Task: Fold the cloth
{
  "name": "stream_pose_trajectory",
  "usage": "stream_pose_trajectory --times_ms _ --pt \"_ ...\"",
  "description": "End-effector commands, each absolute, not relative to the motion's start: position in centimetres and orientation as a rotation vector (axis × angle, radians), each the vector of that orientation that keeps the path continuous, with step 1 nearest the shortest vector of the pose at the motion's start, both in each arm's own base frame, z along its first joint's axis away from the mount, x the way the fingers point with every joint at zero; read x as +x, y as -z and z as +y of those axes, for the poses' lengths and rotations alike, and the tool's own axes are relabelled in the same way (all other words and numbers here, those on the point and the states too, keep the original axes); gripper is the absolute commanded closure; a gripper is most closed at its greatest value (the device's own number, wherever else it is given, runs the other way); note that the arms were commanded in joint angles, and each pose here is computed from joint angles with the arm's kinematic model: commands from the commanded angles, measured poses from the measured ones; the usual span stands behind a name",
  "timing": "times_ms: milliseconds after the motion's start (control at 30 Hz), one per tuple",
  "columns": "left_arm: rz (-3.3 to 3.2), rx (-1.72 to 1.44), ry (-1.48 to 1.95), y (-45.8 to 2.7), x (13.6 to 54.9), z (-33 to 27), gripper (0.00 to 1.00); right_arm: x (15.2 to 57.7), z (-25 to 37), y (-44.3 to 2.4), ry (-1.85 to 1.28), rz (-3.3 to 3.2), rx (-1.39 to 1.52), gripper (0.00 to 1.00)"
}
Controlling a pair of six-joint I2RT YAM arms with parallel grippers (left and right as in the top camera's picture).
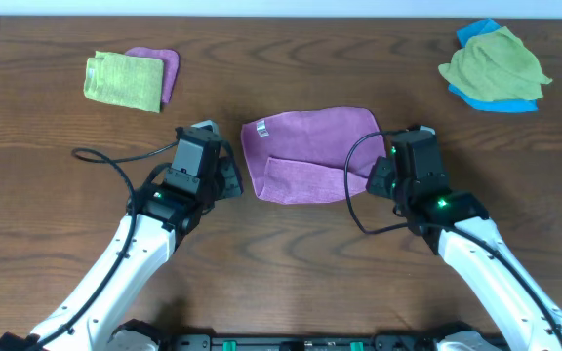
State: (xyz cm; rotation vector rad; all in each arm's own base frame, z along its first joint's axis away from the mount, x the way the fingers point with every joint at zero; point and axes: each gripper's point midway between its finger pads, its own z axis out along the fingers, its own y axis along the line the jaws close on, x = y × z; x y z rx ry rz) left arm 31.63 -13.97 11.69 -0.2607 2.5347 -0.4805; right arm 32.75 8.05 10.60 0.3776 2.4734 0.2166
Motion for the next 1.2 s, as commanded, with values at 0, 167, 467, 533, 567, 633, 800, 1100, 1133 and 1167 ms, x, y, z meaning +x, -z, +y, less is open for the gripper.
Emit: stream_pose_trajectory --times_ms 0,167,467,533,567,633,800,1100,1133,1167 --pt "2.522 -0.231 0.516 -12.6 32.0 -14.8 0.94 33.2 8.2 -11.3 -0.228 2.466 0.353 0.88" --pt "2.515 -0.220 0.522 -12.7 32.0 -15.2 0.94 33.2 8.2 -11.3 -0.230 2.464 0.353 0.98" --pt "2.496 -0.218 0.537 -13.0 32.4 -15.4 0.94 34.6 10.4 -12.8 -0.367 2.400 0.255 0.53" --pt "2.489 -0.217 0.541 -13.1 32.6 -15.5 0.94 34.9 11.4 -13.5 -0.434 2.377 0.206 0.62" --pt "2.490 -0.218 0.539 -12.9 32.8 -15.6 0.94 35.1 11.7 -13.6 -0.453 2.371 0.198 0.67" --pt "2.505 -0.221 0.542 -11.9 33.2 -15.9 0.94 35.5 11.9 -13.3 -0.456 2.368 0.199 0.77" --pt "2.518 -0.190 0.622 -9.7 34.8 -17.8 0.94 35.7 12.7 -11.8 -0.493 2.405 0.183 0.98" --pt "2.505 -0.170 0.673 -7.4 36.9 -19.3 0.94 36.0 15.1 -11.8 -0.623 2.395 0.069 0.98" --pt "2.512 -0.171 0.671 -7.1 37.0 -19.4 0.94 36.1 15.4 -11.8 -0.634 2.391 0.059 0.99" --pt "2.518 -0.170 0.673 -6.9 37.2 -19.6 0.94 36.1 15.8 -11.7 -0.649 2.389 0.044 0.98"
